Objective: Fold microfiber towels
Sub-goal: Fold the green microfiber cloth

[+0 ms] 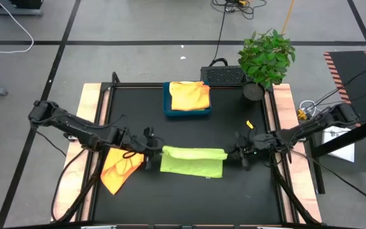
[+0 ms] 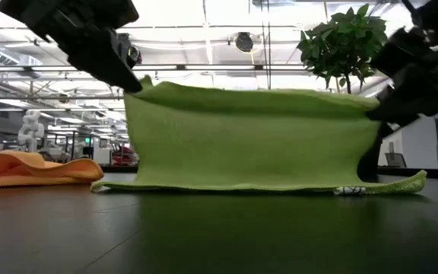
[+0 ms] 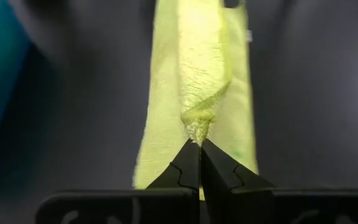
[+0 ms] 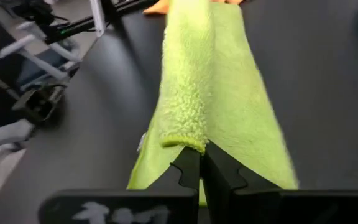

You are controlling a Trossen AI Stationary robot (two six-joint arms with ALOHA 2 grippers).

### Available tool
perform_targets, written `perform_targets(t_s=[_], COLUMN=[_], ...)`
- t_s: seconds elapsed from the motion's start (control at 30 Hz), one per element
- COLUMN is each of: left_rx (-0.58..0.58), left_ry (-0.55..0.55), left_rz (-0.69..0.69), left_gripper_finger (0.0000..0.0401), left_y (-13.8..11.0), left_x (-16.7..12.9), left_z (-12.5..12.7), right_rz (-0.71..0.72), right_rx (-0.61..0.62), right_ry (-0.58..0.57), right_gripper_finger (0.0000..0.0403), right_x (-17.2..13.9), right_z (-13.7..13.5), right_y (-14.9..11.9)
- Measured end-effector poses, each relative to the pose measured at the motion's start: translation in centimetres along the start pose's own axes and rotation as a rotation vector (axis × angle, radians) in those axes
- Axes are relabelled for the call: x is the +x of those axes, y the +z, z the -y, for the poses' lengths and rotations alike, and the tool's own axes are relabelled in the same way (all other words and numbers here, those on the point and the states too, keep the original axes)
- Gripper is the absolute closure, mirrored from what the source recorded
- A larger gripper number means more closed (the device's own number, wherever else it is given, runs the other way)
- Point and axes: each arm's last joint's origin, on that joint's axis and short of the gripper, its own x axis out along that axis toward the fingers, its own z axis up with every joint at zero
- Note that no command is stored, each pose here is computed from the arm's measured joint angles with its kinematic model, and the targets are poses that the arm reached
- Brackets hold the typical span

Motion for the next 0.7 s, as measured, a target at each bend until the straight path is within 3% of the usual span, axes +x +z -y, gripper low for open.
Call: perform_targets(t_s=[0.23,0.47,0.7], left_rx=[0.029,0.009,0.012], left_ry=[-0.046,0.026,0.086], left_rz=[-0.039,-0.098,-0.069], left_gripper_finger=[0.0398,0.0396,0.0392], left_y=[-1.3,-3.1,-2.3], left_x=[0.9,2.7,2.9], left_z=[1.8,1.7,-0.1], right_rz=[0.092,0.092,0.08], right_rx=[0.065,0.031,-0.044], right_ry=[0.127,0.093,0.063], right_gripper_finger=[0.0403,0.0403,0.0403], right_x=[-0.3,0.0,0.3], right_z=[-1.2,-1.8,-1.5], right_y=[-0.7,-1.2,-1.3])
